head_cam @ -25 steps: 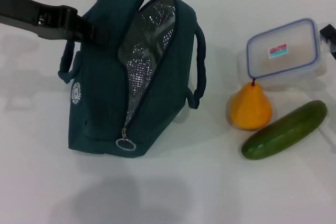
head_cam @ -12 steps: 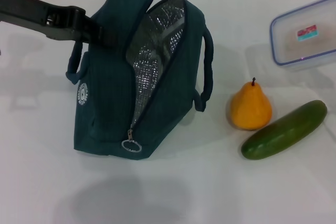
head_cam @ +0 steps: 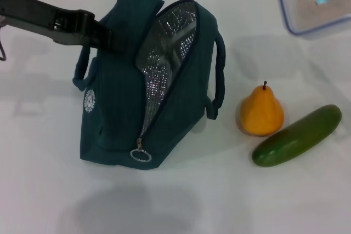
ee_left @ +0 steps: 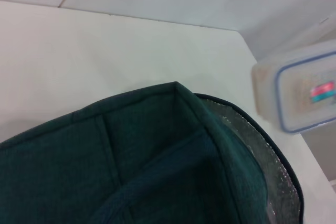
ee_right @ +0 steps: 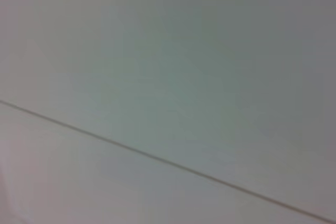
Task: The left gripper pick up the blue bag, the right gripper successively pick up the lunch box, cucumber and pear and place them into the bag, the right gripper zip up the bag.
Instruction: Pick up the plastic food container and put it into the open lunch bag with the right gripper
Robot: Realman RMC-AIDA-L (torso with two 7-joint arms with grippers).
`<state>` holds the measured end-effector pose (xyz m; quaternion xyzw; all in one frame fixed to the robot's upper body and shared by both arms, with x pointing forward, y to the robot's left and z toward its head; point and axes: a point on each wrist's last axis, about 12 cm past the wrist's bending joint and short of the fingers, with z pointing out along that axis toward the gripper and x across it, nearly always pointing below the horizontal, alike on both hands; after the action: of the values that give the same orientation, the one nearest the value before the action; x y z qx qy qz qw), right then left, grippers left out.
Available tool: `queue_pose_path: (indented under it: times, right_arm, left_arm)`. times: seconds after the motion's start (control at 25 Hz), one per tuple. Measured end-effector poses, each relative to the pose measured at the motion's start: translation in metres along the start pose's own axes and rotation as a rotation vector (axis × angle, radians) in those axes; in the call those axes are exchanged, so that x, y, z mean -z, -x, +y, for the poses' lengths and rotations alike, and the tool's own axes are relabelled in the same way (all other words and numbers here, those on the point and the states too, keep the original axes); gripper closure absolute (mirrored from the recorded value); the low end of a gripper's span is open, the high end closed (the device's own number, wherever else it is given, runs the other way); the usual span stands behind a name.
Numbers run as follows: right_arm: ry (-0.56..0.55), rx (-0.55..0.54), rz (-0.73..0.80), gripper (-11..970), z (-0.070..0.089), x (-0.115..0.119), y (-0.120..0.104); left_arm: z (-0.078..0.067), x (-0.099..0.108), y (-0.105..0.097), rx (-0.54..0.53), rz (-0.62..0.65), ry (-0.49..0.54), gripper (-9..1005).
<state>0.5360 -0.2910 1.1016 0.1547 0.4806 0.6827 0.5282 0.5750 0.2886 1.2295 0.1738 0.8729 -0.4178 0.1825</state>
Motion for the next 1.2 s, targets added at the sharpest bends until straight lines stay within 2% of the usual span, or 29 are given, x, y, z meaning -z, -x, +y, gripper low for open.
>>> queue_pose_path:
  times: [0.44, 0.68, 0.84, 1.2]
  right_arm:
    - [0.162, -0.077, 0.13, 819, 0.01, -0.081, -0.016]
    - [0.197, -0.099, 0.218, 814, 0.015, -0.109, -0.031]
    - [0.166, -0.111, 0.278, 810, 0.012, -0.11, -0.041]
    - [0.071, -0.118, 0.355, 802, 0.0, -0.09, -0.055]
  left_arm:
    - [-0.01, -0.017, 0.006, -0.033, 0.028, -0.026, 955]
    - [-0.013, -0.025, 0.011, -0.046, 0.037, -0.046, 956]
    - [-0.014, -0.028, 0.012, -0.053, 0.027, -0.049, 956]
    - [-0.008, -0.029, 0.011, -0.034, 0.001, -0.061, 955]
